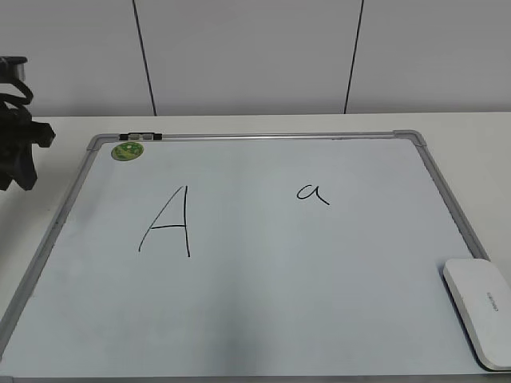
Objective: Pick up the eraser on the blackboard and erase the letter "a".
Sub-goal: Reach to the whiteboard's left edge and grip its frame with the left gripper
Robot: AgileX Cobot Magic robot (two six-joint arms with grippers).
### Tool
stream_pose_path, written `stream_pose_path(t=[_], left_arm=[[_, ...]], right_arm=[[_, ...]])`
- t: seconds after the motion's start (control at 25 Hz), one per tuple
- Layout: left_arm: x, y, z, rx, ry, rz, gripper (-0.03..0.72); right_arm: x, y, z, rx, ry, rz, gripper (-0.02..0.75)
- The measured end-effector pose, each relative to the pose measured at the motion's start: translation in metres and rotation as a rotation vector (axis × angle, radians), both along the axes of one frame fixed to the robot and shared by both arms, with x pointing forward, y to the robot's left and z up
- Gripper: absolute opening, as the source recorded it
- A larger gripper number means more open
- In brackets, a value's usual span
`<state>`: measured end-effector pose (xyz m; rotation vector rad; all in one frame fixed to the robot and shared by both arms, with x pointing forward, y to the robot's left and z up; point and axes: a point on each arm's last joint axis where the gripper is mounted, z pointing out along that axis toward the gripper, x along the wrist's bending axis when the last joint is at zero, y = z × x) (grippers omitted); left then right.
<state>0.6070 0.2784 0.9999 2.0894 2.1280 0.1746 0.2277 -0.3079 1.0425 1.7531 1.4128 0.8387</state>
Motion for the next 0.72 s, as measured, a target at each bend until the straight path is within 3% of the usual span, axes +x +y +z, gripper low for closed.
stream_pose_path(t=[0.4,0.72], left_arm=[[0.012,0.0,-0.047,0.012,0.112,-0.002,0.243],[0.023,0.0,-0.067,0.019,0.085,-0.006,0.242]], right_arm=[[0.0,0.0,0.0,0.0,0.0,0.0,0.534],[0.0,0.0,0.0,0.0,0.0,0.0,0.534]])
